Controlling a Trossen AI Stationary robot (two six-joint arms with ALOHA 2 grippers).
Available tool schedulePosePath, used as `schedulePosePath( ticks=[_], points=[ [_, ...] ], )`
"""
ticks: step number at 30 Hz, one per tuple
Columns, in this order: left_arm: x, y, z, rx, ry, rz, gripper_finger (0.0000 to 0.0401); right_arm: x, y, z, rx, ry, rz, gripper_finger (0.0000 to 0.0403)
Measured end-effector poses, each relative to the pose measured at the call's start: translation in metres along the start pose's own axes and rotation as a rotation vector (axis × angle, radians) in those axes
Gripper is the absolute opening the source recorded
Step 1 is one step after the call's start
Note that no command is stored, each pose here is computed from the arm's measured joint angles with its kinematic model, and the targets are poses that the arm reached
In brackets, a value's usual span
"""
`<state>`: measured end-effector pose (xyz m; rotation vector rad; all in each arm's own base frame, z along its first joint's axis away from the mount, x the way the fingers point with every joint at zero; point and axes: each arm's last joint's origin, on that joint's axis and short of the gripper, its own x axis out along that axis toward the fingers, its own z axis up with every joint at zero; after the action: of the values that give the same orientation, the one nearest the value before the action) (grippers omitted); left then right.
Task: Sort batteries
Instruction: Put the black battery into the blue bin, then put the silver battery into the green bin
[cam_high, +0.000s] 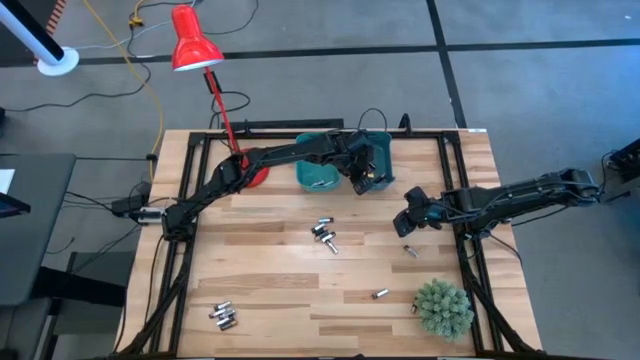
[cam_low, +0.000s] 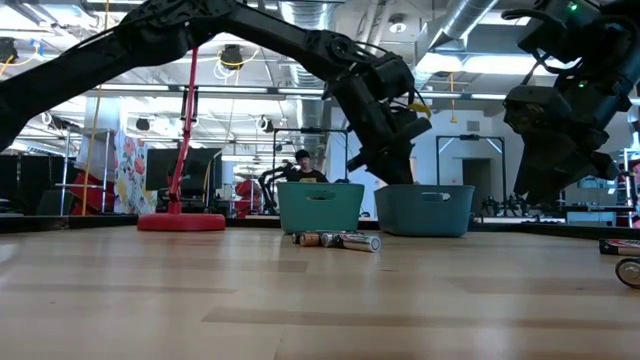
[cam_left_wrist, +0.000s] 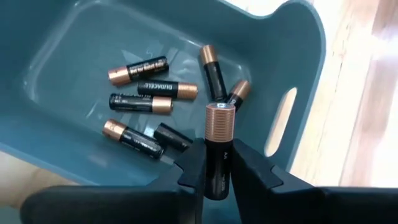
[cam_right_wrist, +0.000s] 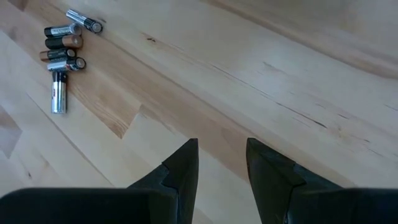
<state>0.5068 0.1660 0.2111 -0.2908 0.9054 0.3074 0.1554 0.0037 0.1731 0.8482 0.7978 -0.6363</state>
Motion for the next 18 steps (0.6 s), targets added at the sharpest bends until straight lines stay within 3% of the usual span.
schedulePosePath(
  ticks=[10, 18],
  points=[
    [0.000, 0.000, 0.000, -0.001, 0.003, 0.000, 0.0115, 0.000, 0.000, 0.000, -0.005, 0.000, 0.000, 0.0150],
    [-0.010, 0.003, 0.001, -0.024, 0.027, 0.011, 0.0123, -0.004, 0.001, 0.001, 0.003, 0.016, 0.033, 0.0150]
  ],
)
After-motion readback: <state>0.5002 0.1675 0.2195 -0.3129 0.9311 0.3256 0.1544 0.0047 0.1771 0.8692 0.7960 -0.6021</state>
